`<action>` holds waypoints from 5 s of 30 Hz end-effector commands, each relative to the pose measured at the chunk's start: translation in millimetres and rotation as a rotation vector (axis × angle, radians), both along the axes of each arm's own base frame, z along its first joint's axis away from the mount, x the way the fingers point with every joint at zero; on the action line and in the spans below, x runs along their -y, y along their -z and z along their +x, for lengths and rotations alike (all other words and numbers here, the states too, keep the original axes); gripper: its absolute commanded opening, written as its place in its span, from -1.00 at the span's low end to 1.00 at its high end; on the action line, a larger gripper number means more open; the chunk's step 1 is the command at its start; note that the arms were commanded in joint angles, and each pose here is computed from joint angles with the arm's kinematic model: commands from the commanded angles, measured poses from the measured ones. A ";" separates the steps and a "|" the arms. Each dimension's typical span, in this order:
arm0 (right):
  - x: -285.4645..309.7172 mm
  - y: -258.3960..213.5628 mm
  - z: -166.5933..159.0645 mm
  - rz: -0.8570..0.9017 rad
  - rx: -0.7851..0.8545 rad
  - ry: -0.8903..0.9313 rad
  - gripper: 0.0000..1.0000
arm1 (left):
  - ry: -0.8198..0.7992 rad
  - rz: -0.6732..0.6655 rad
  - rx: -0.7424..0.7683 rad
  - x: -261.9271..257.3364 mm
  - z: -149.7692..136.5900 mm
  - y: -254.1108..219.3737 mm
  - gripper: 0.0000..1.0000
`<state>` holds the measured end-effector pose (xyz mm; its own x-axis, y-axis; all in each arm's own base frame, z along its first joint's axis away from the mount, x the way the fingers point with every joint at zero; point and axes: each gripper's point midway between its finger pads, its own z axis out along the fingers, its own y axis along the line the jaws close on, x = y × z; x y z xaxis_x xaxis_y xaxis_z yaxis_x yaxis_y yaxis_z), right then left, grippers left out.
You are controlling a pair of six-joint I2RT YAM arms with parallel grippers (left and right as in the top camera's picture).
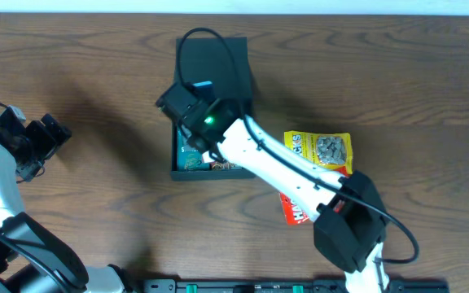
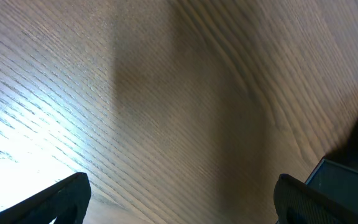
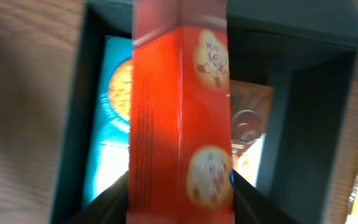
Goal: Pack container
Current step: 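Lower the Hello Panda box upright, release it and press it down, then withdraw the right gripper and move it over the yellow Hacks bag, then lower the right gripper and pinch the yellow Hacks bag's top edge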
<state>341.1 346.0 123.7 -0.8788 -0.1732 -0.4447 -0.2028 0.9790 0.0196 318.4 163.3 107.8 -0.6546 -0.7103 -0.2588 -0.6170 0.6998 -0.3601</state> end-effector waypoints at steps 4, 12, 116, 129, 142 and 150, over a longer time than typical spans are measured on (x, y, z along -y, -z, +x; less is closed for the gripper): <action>-31.6 -7.2 -10.2 0.110 -0.023 -0.056 -0.06 | -0.011 0.008 0.032 -2.2 4.8 -12.1 0.91; -13.8 -4.3 6.3 0.157 -0.083 0.007 -0.03 | -0.011 0.009 0.034 -2.6 5.3 -12.3 0.90; 279.2 112.5 8.8 -0.304 -0.368 0.137 -0.83 | -0.011 0.015 0.039 -3.7 6.6 -12.9 0.91; 271.2 84.2 51.3 -0.361 -0.248 -0.173 0.31 | -0.004 0.015 0.034 -2.8 5.3 -12.3 0.91; 278.8 92.3 57.5 -0.233 -0.262 -0.217 0.54 | -0.004 0.013 0.031 -2.3 4.6 -11.9 0.90; 268.0 97.6 48.0 -0.179 -0.289 -0.273 0.52 | -0.005 0.015 0.029 -2.8 4.4 -11.8 0.90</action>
